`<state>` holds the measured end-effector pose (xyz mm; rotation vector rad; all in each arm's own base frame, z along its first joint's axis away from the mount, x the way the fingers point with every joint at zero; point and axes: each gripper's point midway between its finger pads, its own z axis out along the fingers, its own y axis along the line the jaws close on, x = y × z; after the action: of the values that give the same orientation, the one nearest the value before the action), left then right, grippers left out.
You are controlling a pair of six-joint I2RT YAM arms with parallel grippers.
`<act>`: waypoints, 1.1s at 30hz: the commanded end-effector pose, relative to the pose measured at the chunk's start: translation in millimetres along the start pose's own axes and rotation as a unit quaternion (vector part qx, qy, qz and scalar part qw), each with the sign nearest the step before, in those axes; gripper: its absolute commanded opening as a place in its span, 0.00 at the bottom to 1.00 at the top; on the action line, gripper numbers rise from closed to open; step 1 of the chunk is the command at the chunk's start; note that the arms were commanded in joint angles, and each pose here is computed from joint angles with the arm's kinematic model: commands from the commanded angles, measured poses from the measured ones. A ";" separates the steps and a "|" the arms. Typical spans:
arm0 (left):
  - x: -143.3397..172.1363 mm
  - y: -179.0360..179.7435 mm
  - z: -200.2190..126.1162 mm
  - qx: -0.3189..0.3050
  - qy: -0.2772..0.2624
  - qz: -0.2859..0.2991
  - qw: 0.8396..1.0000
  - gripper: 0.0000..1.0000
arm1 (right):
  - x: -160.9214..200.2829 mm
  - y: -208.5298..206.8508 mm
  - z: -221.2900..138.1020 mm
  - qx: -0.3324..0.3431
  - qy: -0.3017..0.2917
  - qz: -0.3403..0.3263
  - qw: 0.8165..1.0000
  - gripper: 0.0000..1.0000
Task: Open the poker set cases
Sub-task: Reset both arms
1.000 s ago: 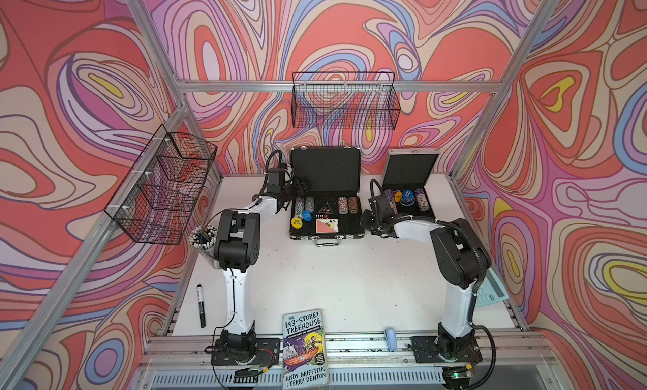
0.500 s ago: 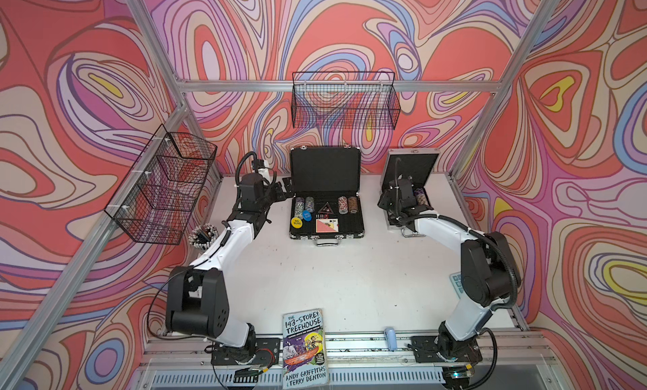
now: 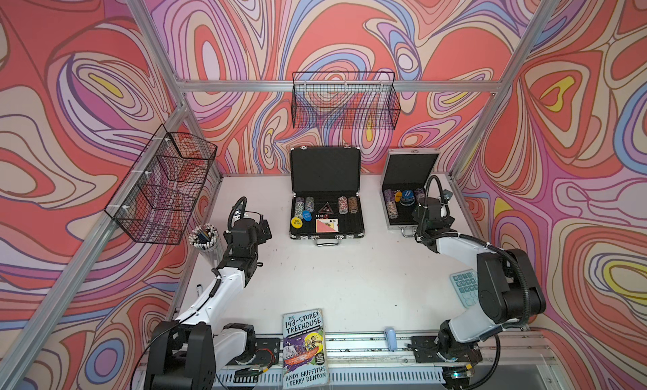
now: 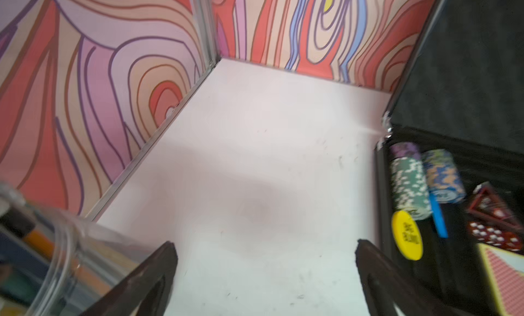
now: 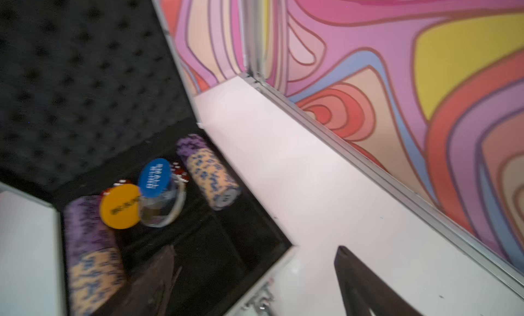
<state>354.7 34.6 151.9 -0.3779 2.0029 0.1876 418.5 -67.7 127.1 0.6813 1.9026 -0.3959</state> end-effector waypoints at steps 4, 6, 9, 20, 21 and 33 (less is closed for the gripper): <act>14.1 15.1 16.7 -0.041 -0.042 0.021 0.998 1.00 | -24.5 -12.9 -10.8 -0.002 -0.100 0.016 0.995 0.91; 21.6 9.0 24.8 -0.025 -0.057 0.025 0.998 1.00 | -29.0 -3.6 -16.8 -0.044 -0.126 0.012 0.991 0.90; 21.0 2.4 32.4 -0.013 -0.059 0.044 0.997 1.00 | -25.5 8.4 -17.3 -0.075 -0.117 -0.018 0.990 0.89; 39.8 -19.8 53.5 0.045 -0.040 0.075 0.995 1.00 | 11.5 6.5 -38.7 -0.153 -0.148 -0.042 0.976 0.96; 44.2 -18.0 53.0 0.045 -0.053 0.070 0.995 1.00 | 16.8 10.1 -37.3 -0.162 -0.144 -0.048 0.975 0.96; 42.9 -22.5 51.7 0.061 -0.061 0.073 0.994 1.00 | 32.0 28.4 -26.0 -0.190 -0.126 -0.078 0.970 0.98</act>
<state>386.4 25.0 84.8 -0.1729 1.9370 0.1866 402.8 -25.3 105.4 0.2441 1.7360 -0.1970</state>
